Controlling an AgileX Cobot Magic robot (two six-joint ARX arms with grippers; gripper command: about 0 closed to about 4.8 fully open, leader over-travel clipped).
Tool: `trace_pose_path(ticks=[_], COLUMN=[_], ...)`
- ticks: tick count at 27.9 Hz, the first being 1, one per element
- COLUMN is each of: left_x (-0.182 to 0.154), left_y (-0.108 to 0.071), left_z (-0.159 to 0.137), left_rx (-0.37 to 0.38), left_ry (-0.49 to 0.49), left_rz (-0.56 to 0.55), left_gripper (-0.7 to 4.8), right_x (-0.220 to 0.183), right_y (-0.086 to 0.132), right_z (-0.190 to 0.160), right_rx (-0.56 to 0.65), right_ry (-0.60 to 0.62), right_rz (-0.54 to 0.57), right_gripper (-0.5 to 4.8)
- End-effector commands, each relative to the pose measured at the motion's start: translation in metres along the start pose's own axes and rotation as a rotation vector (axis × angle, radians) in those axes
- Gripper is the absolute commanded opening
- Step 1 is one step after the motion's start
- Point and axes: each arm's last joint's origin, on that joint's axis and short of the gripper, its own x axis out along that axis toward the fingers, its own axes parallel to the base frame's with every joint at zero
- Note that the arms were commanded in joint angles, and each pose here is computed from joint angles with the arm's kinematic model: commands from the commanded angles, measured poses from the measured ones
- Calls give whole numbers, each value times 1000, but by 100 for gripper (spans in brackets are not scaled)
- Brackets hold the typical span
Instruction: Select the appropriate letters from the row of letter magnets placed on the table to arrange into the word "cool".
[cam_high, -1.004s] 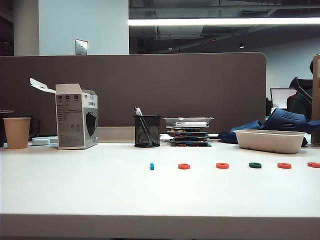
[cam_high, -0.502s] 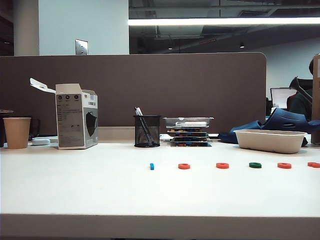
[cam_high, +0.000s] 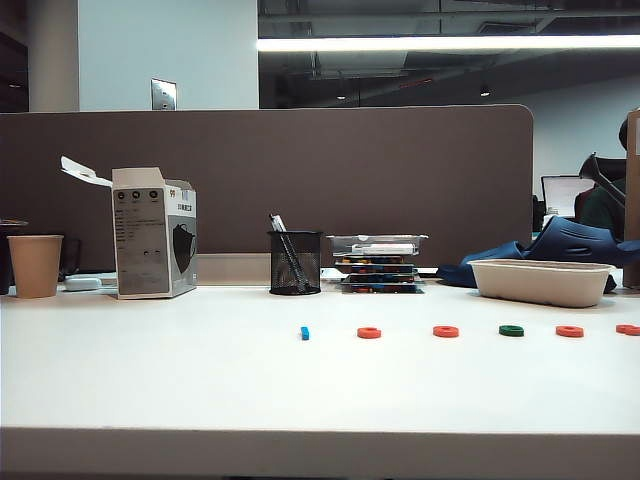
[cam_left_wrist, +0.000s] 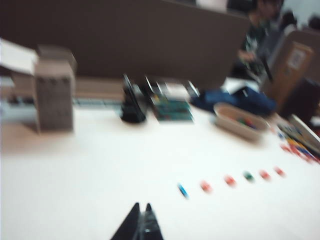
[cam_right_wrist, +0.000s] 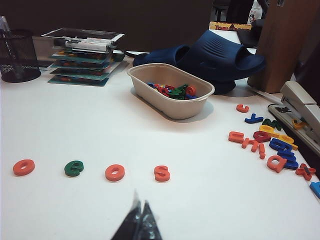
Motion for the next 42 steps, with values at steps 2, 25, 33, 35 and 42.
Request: trace_pose_path(ticks=[2, 25, 33, 35, 42], left_x=[-9, 84, 129, 140, 163], left_y=[-10, -60, -72, -75, -94], left_z=[34, 138, 130, 127, 122], left_rx=[-46, -231, -312, -334, -372], left_ry=[196, 488, 537, 552, 535], left_rz=[-28, -252, -212, -206, -233], left_gripper=[-5, -5, -5, -5, -4], right_x=[0, 0, 0, 0, 0], right_y=[0, 0, 0, 0, 0], right_z=[0, 0, 0, 0, 0], right_rx=[6, 5, 17, 17, 17], right_ry=[-17, -14, -15, -15, -14], right_rz=[2, 3, 4, 4, 3], right_gripper=[3, 3, 3, 3, 3])
